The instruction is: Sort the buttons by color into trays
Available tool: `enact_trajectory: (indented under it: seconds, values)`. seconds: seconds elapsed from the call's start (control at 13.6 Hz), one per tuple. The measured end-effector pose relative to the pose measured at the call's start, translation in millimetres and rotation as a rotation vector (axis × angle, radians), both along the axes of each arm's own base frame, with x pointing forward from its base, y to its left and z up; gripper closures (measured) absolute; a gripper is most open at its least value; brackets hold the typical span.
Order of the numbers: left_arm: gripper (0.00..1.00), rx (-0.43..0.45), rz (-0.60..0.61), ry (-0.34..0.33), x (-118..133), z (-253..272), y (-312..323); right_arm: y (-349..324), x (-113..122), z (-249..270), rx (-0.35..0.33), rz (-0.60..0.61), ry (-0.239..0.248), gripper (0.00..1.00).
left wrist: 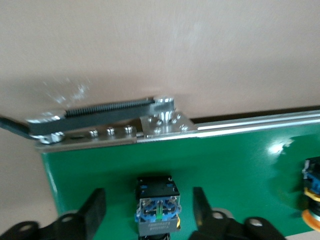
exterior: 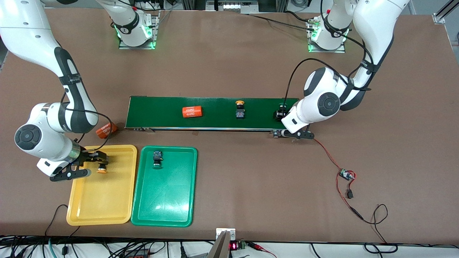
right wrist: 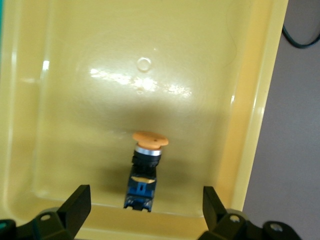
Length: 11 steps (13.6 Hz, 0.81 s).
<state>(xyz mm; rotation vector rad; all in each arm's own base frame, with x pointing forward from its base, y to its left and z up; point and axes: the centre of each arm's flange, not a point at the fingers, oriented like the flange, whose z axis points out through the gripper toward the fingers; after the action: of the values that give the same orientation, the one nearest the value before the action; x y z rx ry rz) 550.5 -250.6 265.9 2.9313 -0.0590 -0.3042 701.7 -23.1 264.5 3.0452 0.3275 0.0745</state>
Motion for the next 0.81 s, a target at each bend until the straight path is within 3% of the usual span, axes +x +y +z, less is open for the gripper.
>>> enact_trajectory:
  seconds: [0.15, 0.37, 0.52, 0.66, 0.81]
  values:
    - [0.00, 0.013, 0.015, -0.025, 10.2, 40.7, 12.4, 20.3, -13.2, 27.3, -0.008, 0.004, 0.010, 0.00]
    - [0.00, 0.070, 0.045, -0.007, 22.9, 132.8, 52.1, 48.9, -45.2, 77.0, -0.006, -0.035, 0.085, 0.00]
    - [0.00, 0.114, 0.084, 0.012, 30.4, 183.0, 89.6, 67.8, -68.8, 114.5, 0.052, -0.075, 0.127, 0.00]
    - [0.00, 0.185, 0.079, 0.016, 36.4, 212.1, 118.4, 76.2, -90.4, 141.2, 0.066, -0.126, 0.139, 0.00]
    - [0.00, 0.279, -0.019, 0.012, 37.3, 235.3, 134.7, 92.8, -112.4, 153.4, 0.082, -0.173, 0.148, 0.00]
